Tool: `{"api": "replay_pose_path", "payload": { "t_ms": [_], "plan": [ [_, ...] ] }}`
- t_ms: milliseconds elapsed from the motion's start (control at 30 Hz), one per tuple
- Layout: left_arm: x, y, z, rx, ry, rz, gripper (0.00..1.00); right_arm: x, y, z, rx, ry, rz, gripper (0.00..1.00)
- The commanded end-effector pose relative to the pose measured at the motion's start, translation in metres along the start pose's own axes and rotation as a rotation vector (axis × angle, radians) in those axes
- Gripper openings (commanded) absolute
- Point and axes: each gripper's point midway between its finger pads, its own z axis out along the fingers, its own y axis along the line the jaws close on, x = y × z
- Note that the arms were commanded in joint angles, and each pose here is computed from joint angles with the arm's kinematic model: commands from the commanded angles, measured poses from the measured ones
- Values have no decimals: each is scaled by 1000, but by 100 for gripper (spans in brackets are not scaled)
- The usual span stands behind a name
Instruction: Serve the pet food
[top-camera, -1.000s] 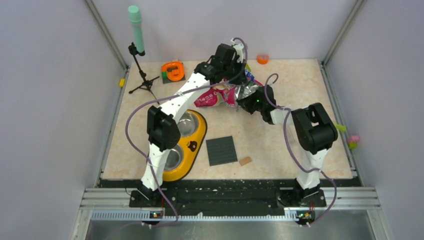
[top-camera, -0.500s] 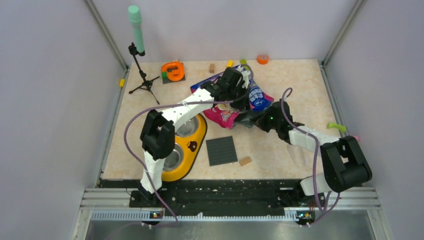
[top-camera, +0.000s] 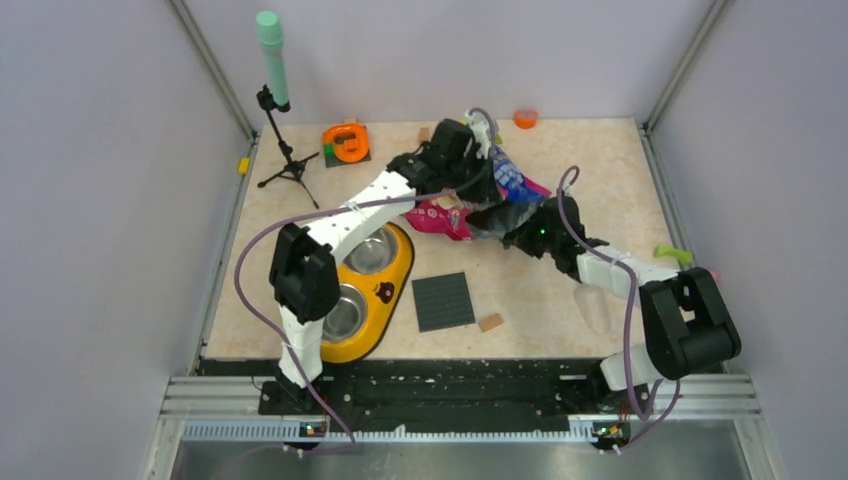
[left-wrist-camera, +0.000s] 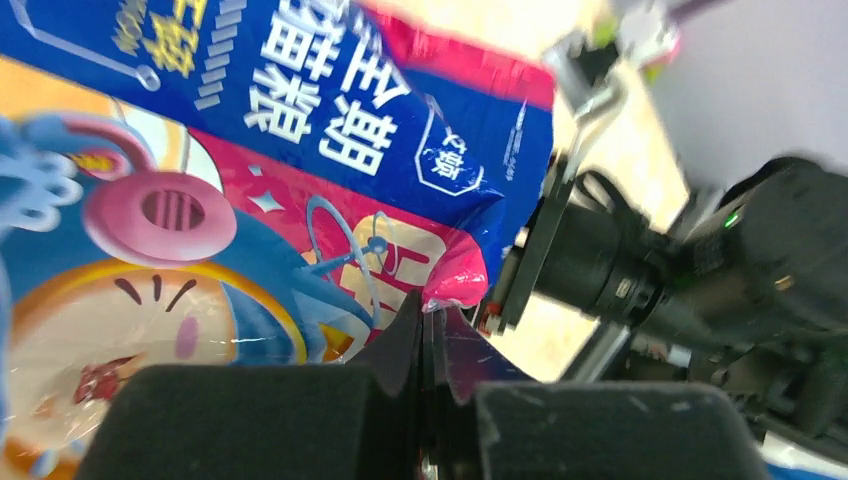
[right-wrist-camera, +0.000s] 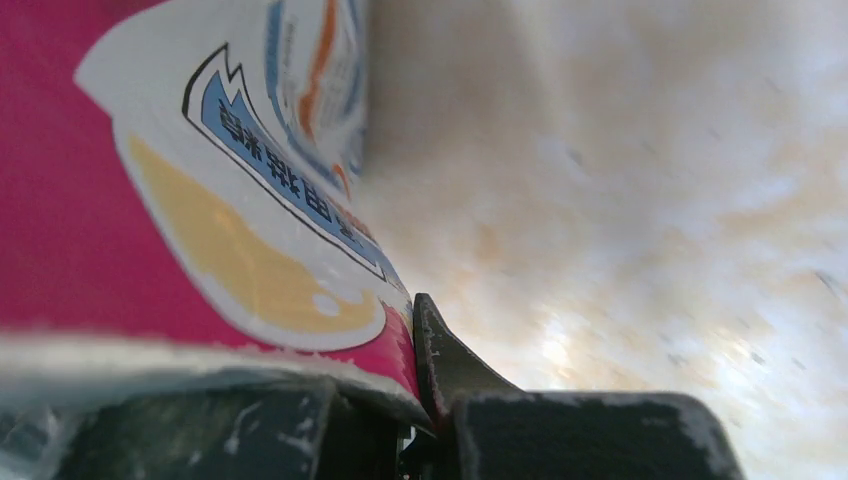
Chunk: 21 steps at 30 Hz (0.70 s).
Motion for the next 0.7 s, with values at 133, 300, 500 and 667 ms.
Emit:
{"api": "replay_pose_path", "payload": {
  "t_ms": [133, 300, 500, 667],
  "plan": [
    [17, -12, -2, 27, 51, -60, 0, -40, 27, -6, -8, -82, -109, 0],
    [-41, -21, -36, -55, -92, 47, 0, -71, 68, -22, -88, -157, -145, 0],
    [35, 4, -4, -34, 58, -91, 0, -7, -45, 1, 131, -54, -137, 0],
    [3, -8, -19, -35, 25, 1, 0, -53, 7, 1, 31, -111, -143, 0]
  ]
}}
